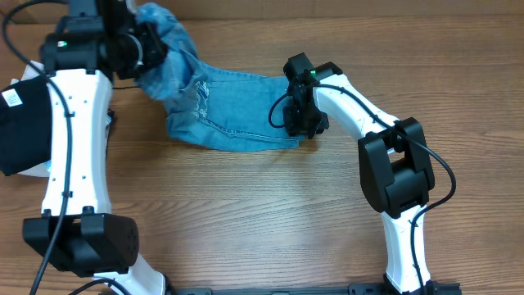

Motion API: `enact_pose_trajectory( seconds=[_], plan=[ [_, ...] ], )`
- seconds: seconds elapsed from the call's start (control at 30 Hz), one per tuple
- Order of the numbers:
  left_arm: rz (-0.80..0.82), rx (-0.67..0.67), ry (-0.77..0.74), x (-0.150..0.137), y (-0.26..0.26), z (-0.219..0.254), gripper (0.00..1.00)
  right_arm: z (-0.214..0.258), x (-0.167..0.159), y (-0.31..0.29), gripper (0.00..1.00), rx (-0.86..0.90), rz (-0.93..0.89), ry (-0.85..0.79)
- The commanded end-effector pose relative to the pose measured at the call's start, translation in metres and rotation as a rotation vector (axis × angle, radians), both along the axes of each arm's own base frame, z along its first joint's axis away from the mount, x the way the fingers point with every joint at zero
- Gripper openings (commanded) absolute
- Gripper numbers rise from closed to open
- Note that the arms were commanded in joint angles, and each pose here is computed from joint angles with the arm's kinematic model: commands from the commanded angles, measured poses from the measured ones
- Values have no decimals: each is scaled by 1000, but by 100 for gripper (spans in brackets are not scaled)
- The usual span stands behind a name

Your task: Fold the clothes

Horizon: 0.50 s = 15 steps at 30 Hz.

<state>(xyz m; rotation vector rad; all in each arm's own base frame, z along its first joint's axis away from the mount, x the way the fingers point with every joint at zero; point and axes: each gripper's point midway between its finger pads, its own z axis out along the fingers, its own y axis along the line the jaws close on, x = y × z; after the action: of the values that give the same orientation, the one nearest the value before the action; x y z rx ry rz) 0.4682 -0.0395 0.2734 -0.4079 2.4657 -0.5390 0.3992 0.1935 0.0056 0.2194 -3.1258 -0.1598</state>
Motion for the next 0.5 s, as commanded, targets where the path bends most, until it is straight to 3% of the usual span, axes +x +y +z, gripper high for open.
enact_pose_trajectory(
  seconds=[0.0,0.47],
  plan=[
    [-70,-68,-52,-1,-37,24,7,-13,-13,6,40,8,7,58],
    [-145,-4,-54,-10,-89,20,9,-13,-14,6,39,7,7,59]
  ],
)
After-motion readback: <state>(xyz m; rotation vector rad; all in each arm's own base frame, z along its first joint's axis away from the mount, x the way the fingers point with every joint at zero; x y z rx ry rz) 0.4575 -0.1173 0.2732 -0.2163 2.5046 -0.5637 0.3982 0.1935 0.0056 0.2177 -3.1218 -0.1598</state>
